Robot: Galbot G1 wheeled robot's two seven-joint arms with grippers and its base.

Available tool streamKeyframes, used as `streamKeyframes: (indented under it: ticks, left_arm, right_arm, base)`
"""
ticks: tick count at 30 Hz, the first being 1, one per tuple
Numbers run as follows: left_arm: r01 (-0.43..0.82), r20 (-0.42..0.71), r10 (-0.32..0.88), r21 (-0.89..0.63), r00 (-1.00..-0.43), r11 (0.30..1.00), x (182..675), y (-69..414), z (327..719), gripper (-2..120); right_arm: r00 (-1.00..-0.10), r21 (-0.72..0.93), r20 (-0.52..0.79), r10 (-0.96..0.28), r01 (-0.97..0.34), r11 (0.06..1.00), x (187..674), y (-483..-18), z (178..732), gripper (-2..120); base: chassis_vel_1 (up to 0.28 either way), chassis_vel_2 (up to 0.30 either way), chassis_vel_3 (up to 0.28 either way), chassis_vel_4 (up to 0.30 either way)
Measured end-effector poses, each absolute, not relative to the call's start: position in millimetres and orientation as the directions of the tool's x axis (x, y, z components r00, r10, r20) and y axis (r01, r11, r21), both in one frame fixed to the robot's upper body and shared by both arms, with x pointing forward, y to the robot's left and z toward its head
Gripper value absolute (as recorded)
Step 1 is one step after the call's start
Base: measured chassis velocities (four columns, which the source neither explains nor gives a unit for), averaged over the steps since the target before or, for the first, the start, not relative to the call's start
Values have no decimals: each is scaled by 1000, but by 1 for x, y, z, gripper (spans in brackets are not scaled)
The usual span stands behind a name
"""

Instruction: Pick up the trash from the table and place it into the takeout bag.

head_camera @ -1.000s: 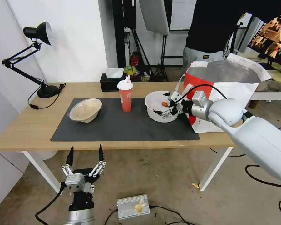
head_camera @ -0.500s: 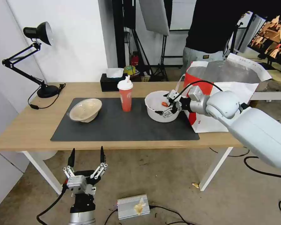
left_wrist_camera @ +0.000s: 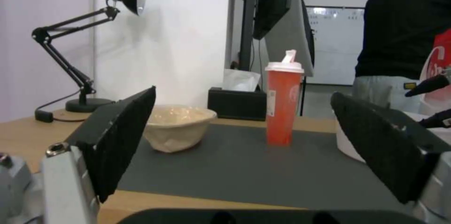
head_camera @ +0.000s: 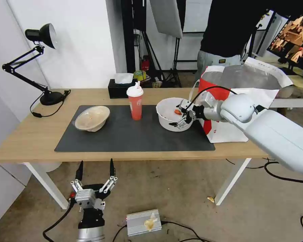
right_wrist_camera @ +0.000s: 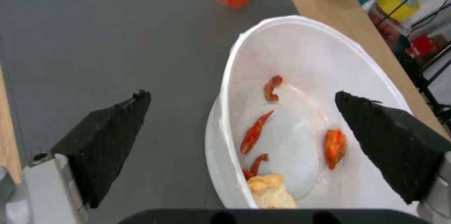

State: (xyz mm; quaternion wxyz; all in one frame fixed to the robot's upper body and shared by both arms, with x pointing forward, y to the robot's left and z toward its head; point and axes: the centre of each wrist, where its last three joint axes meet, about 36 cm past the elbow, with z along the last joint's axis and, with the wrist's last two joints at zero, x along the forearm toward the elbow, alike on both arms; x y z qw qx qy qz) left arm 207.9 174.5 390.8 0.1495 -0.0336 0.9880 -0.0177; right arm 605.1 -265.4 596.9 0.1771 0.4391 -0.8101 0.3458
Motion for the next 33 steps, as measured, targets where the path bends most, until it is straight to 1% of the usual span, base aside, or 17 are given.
streamKeyframes:
  ticks: [16,31,33]
  left_arm:
    - [-55,-293,-65,-44,-954,998,208,173,385,100]
    - [-51,-292,-63,-47,-954,998,209,171,383,100]
    - [-52,-293,-63,-47,-954,998,208,171,383,100]
  right_arm:
    - [-552,-431,633,-542,-834,346,624,-269,598,100]
    - [-545,-433,653,-525,-838,332,627,-269,592,100]
    - [-538,-435,664,-519,-843,317,628,-268,591,100]
  base:
    - [0,0,0,0]
    - [0,0,0,0]
    - [0,0,0,0]
